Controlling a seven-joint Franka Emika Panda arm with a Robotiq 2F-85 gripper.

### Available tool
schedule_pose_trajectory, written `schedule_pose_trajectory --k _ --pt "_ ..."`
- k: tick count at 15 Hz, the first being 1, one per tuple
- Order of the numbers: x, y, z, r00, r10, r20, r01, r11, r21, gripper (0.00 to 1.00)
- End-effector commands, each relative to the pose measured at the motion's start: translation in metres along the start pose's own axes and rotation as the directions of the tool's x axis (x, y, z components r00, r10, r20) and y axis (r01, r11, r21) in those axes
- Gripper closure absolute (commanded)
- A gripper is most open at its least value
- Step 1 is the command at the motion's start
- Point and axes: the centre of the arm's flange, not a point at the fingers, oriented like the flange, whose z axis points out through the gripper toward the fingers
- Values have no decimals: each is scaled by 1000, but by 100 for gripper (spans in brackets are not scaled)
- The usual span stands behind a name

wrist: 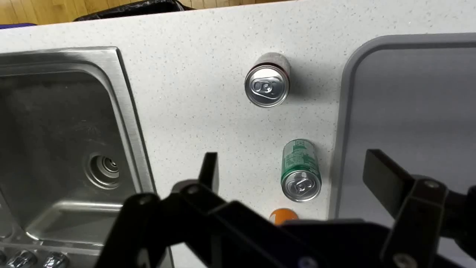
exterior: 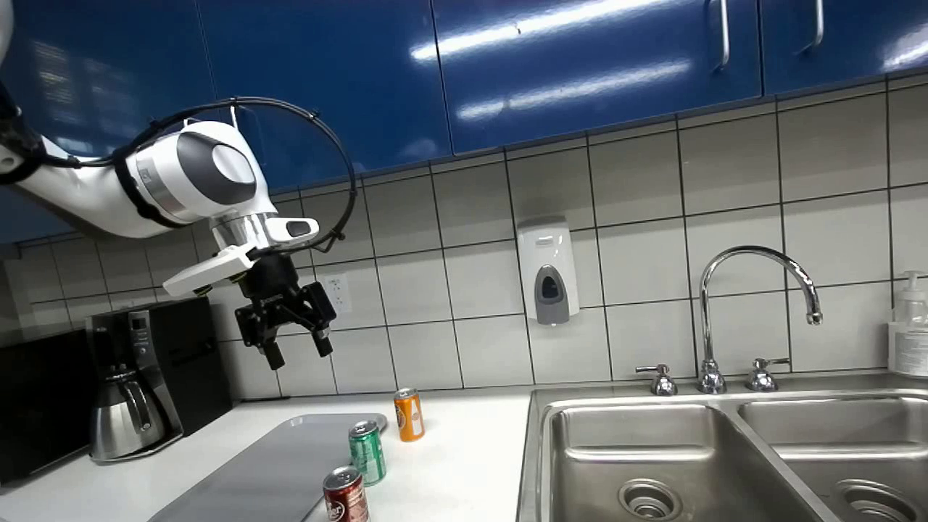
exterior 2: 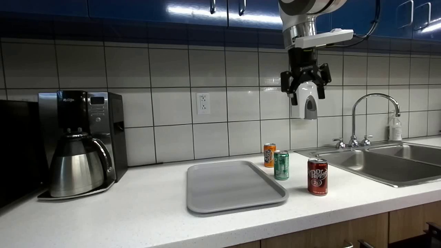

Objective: Put all the soda cans on the tray

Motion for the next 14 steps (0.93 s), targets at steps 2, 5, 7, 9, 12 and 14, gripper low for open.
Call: schedule_pose_trajectory --k 2,5,7,9,12,14 --pt "-2 0 3 999 18 -30 -17 1000 18 0" --pt "-4 2 13 996 67 -61 -63 996 58 0" --pt "-4 4 22 993 90 -75 -85 994 66 0" --pt "-4 8 30 992 102 -76 -96 992 79 0" --pt "-5 15 40 991 109 -75 -103 991 84 0" --pt "-6 20 49 991 113 -68 -107 990 88 0"
